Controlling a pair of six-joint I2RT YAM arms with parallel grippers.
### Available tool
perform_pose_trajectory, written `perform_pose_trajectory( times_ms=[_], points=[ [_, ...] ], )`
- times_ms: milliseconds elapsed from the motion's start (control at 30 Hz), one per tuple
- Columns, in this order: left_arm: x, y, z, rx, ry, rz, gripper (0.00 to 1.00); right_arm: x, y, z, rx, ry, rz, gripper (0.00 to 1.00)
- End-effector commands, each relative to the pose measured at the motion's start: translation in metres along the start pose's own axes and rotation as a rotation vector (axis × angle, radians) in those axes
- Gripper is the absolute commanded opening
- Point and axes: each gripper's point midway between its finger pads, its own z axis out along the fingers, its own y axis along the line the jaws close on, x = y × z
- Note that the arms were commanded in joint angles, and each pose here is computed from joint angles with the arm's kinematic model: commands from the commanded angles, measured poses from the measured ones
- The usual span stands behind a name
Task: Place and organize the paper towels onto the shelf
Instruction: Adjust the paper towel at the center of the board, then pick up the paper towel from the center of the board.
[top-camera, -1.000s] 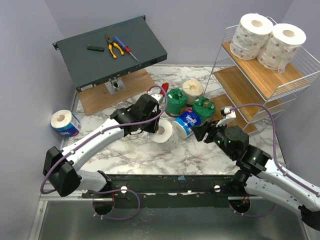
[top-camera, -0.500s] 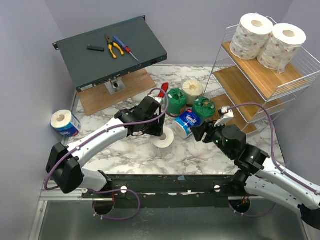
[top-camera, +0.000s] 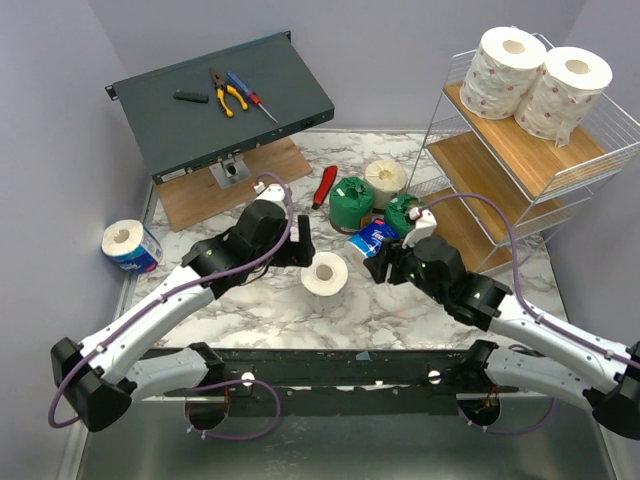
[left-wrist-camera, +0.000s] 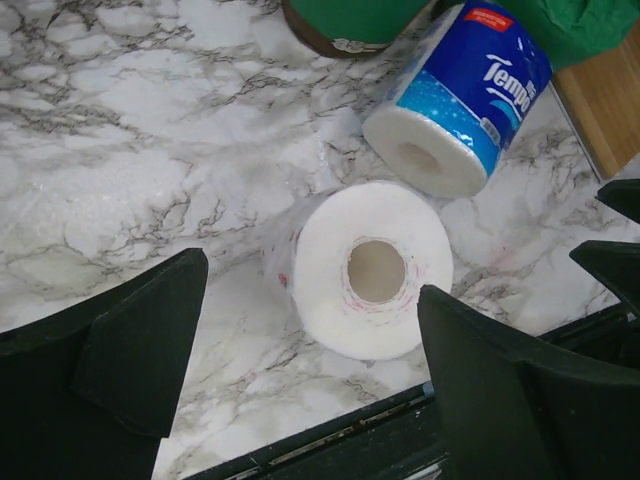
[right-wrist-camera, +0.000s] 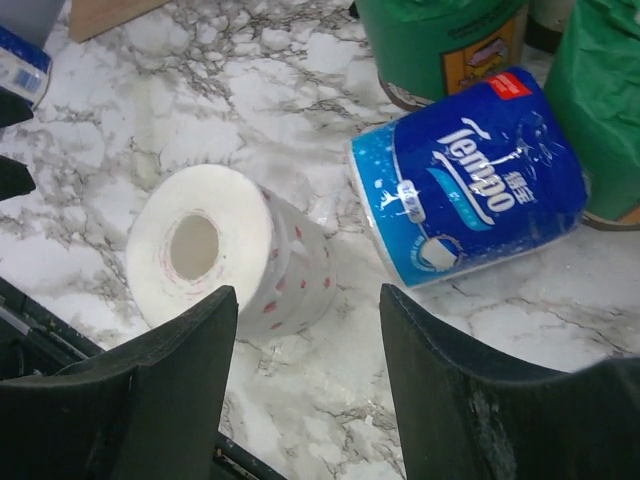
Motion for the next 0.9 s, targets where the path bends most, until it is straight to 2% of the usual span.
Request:
perform_pose_trajectory(
  times_ms=[0, 233, 433, 600, 867],
  points=[
    [0.004, 0.032, -0.001, -0.078, -0.086, -0.177, 0.94, -0.014, 0.030, 0.009, -0.085, 0.048, -0.043, 0.63],
    [0.015, 0.065, -0.006, -0.082, -0.144, -0.364, 0.95, -0.017, 0.078, 0.021, -0.139, 0.113, -0.222, 0.63],
    [0.026, 0.085, -0.012, -0.136, -0.180, -0.431, 0.94, 0.021, 0.121, 0.037, -0.193, 0.237, -0.396, 0.63],
    [0.038, 0.095, -0.012, -0.142, -0.205, -0.471, 0.93, 0.046, 0.120, 0.053, -0.140, 0.317, -0.473, 0.63],
    [0.047, 0.103, -0.011, -0.143, -0.224, -0.484, 0.93, 0.059, 0.118, 0.067, -0.114, 0.344, -0.497, 0.68]
  ],
)
